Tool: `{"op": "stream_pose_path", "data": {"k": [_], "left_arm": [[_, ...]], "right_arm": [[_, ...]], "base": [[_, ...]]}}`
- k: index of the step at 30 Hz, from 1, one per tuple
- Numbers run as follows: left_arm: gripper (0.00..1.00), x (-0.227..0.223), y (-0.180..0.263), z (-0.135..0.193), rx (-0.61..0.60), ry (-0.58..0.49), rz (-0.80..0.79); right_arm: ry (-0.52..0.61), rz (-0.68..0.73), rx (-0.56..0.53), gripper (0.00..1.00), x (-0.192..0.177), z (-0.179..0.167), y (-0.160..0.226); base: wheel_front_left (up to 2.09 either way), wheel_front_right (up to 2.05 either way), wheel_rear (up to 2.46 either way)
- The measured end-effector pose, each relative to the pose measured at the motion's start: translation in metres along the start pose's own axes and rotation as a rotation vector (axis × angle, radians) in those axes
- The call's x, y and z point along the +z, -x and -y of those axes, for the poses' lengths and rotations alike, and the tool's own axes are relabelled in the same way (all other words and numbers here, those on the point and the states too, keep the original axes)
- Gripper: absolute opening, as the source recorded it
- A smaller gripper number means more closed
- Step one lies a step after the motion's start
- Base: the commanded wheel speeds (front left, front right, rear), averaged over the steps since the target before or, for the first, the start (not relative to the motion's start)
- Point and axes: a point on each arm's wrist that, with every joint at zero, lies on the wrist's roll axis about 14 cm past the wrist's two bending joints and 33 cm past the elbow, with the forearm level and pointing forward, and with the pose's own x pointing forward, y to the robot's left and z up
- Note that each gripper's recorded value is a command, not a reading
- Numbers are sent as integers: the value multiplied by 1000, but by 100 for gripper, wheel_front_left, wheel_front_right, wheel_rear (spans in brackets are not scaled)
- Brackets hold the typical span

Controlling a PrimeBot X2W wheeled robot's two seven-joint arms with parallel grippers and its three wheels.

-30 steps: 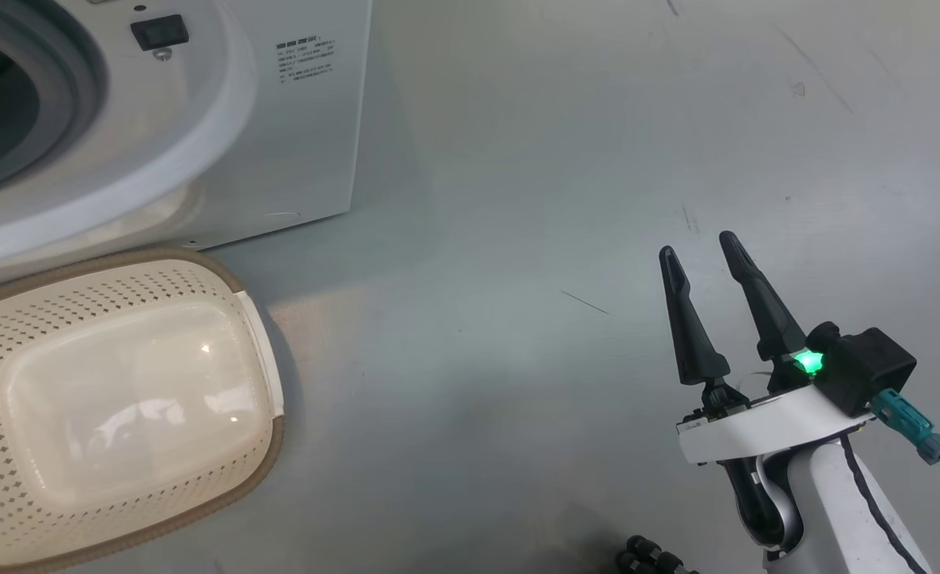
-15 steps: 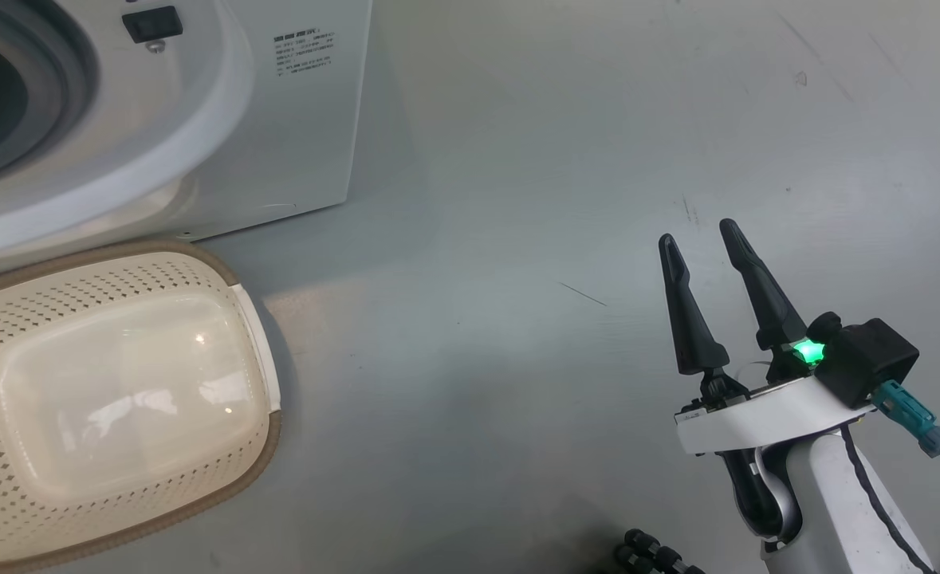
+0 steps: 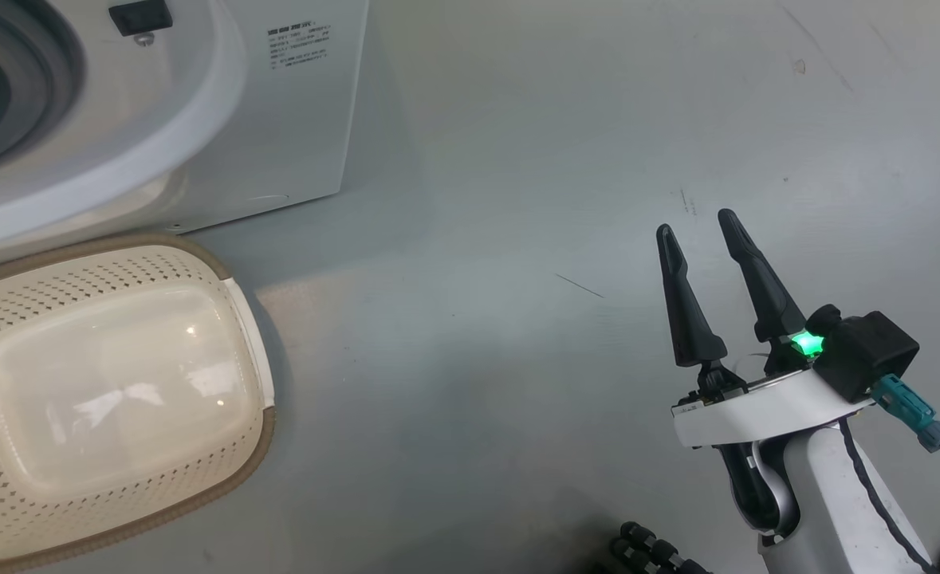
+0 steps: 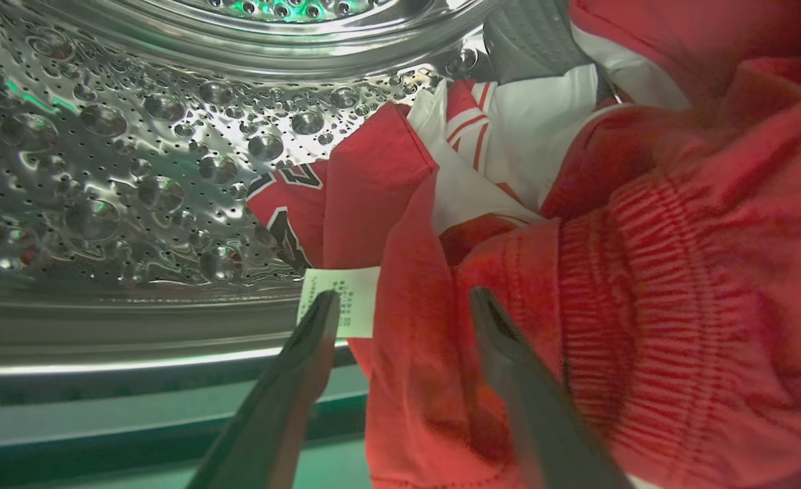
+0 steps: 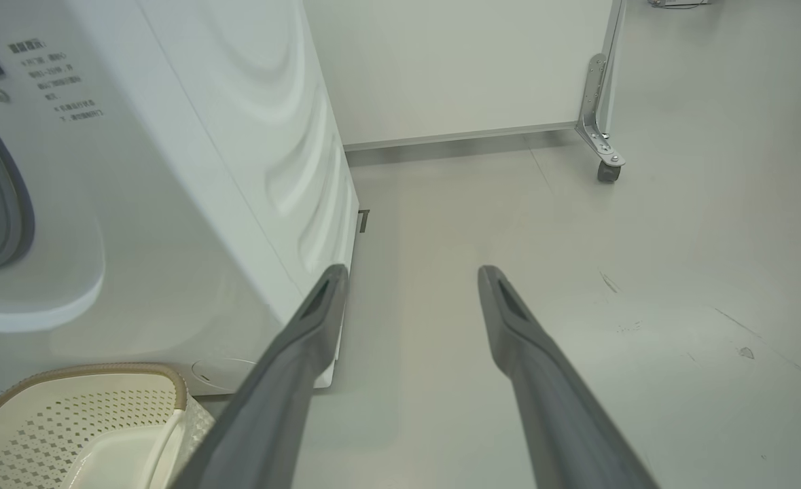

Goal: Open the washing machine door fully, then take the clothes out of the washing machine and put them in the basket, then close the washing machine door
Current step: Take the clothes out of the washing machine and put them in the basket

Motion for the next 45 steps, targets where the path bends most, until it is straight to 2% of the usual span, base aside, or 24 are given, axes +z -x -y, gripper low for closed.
{"op": "stream_pose_path", "data": {"k": [15, 16, 17, 18, 31, 36, 45], "left_arm": [[100, -9, -9, 0, 2, -2, -45], [61, -8, -10, 0, 2, -1, -45], [45, -8, -10, -1, 2, 0, -46], [0, -9, -10, 0, 1, 1, -50], [0, -9, -12, 0, 0, 14, -55], [0, 10, -6, 6, -11, 19, 41], [0, 49, 16, 26, -54, 101, 213]], "right_arm": [[5, -4, -2, 100, -2, 0, -5], [5, -4, -1, 100, -2, 0, -5], [6, -3, 0, 100, -2, 0, -6], [6, -1, 1, 100, -1, -1, -6], [2, 5, -5, 100, 0, 0, -7], [0, 14, -3, 100, 4, -1, -7], [11, 49, 8, 100, 16, -4, -5]], "base": [[0, 0, 0], [0, 0, 0], [0, 0, 0], [0, 0, 0], [0, 0, 0], [0, 0, 0], [0, 0, 0]]}}
